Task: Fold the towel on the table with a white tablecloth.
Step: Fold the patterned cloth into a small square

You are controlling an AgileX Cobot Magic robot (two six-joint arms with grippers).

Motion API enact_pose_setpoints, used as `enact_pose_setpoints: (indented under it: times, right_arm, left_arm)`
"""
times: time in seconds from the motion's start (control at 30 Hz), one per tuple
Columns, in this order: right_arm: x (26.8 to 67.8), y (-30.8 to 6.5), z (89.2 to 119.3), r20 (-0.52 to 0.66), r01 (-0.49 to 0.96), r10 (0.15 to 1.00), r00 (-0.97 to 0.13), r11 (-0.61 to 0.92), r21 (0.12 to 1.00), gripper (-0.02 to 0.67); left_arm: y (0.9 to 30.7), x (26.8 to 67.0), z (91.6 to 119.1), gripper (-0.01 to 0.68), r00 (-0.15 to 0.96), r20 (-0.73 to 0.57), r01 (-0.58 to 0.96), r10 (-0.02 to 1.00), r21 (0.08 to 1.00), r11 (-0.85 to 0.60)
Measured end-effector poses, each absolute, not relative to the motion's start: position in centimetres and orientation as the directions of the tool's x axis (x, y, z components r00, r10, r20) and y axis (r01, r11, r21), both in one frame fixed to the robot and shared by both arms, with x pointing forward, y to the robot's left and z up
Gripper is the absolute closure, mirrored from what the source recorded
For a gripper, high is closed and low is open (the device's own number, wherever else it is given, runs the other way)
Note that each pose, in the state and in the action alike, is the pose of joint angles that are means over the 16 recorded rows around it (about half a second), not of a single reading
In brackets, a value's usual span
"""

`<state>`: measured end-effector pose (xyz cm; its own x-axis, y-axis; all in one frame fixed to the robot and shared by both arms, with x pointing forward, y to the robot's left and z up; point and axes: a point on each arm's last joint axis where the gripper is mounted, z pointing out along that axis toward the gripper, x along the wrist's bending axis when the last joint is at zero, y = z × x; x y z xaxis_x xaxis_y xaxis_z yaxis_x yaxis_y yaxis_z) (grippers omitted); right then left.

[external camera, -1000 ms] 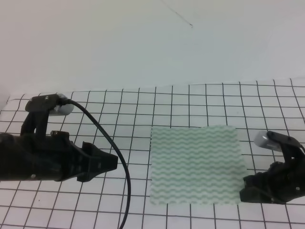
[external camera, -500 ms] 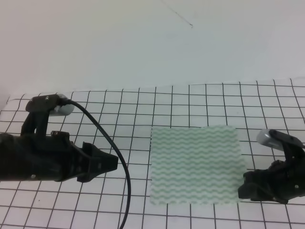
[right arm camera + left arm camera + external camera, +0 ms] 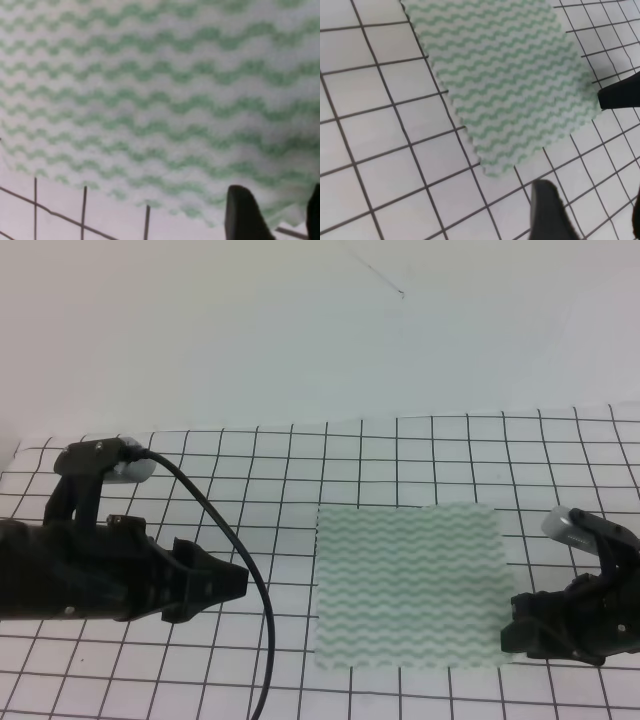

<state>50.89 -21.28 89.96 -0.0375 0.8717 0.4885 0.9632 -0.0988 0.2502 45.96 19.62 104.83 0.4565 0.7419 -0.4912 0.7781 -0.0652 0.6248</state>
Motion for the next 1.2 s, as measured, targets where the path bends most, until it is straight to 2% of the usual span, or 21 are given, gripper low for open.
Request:
enact_pose_setpoints:
  times: [0.33,0.5,0.8,1.2]
  right_arm:
    - [50.9,-21.3,89.9,0.478,0.963,0.877,-0.051,-0.083,0.255,0.576]
    - [50.9,-21.4,89.9,0.469,0.962,0.881,-0.058,-0.075,0.261,0.637]
    - [51.7,-21.3,90.4,0.463,0.952,0.884,-0.073,-0.077,0.296,0.650]
    - [55.6,-21.0,92.6,0.445,0.899,0.889,-0.108,-0.103,0.425,0.651]
  left_arm:
    - [19.6,46.0,104.8,0.337,0.455,-0.493,0.779,0.742,0.623,-0.064]
    - [19.6,45.9,104.8,0.337,0.455,-0.493,0.779,0.742,0.623,-0.064]
    - [19.6,45.9,104.8,0.337,0.459,-0.488,0.778,0.743,0.625,-0.070]
    - [19.7,45.9,104.7,0.337,0.468,-0.478,0.775,0.743,0.626,-0.086]
